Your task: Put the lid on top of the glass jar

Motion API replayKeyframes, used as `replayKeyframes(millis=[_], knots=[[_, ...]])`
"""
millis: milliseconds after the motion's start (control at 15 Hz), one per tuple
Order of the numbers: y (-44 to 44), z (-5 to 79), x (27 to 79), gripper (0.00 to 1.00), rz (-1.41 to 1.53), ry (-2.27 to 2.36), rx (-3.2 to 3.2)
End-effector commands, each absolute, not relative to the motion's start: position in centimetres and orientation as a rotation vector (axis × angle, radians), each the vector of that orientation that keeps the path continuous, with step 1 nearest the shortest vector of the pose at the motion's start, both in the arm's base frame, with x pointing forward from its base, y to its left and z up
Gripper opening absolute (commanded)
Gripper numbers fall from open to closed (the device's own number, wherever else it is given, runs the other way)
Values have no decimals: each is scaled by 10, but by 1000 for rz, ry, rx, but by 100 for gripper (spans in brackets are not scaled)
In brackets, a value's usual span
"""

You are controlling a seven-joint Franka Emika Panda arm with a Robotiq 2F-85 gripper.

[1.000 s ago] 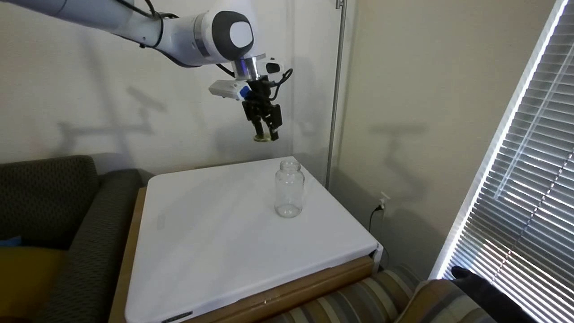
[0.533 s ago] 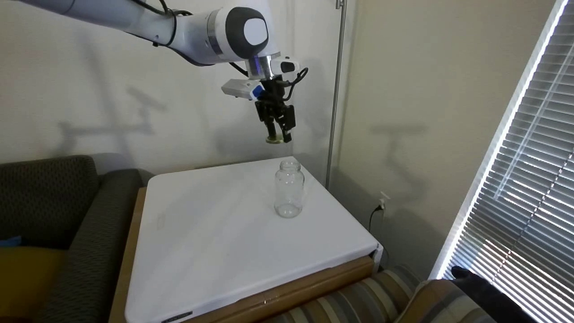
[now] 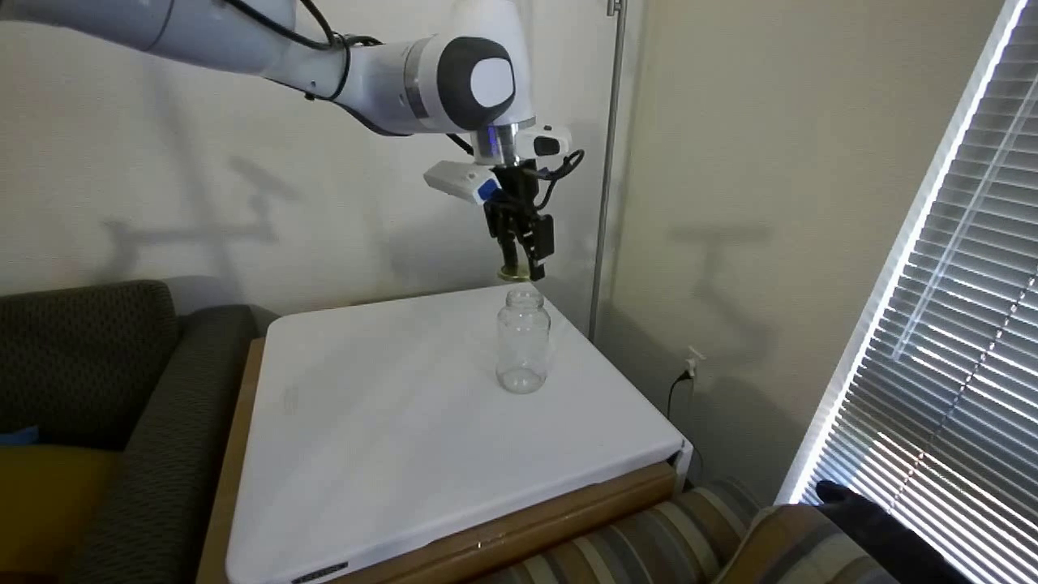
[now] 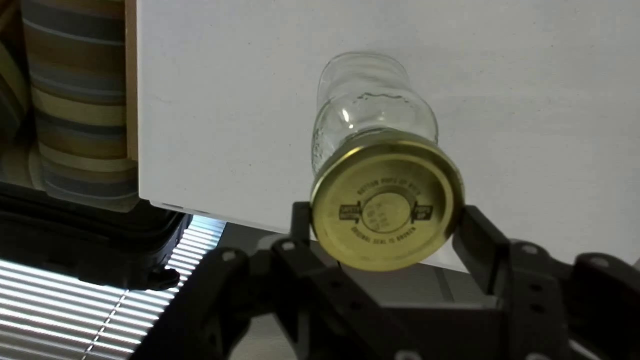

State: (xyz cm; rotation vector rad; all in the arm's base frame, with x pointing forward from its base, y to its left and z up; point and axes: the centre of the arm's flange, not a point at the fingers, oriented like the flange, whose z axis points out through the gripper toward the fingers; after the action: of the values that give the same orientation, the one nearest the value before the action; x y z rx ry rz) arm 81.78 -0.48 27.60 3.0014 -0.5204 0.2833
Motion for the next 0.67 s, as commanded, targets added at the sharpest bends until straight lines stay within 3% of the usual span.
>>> replayKeyframes(millis=[0,600], knots=[[-12,256,834,47,312,-574,3074],[-18,240,838,47,363,-624,3096]])
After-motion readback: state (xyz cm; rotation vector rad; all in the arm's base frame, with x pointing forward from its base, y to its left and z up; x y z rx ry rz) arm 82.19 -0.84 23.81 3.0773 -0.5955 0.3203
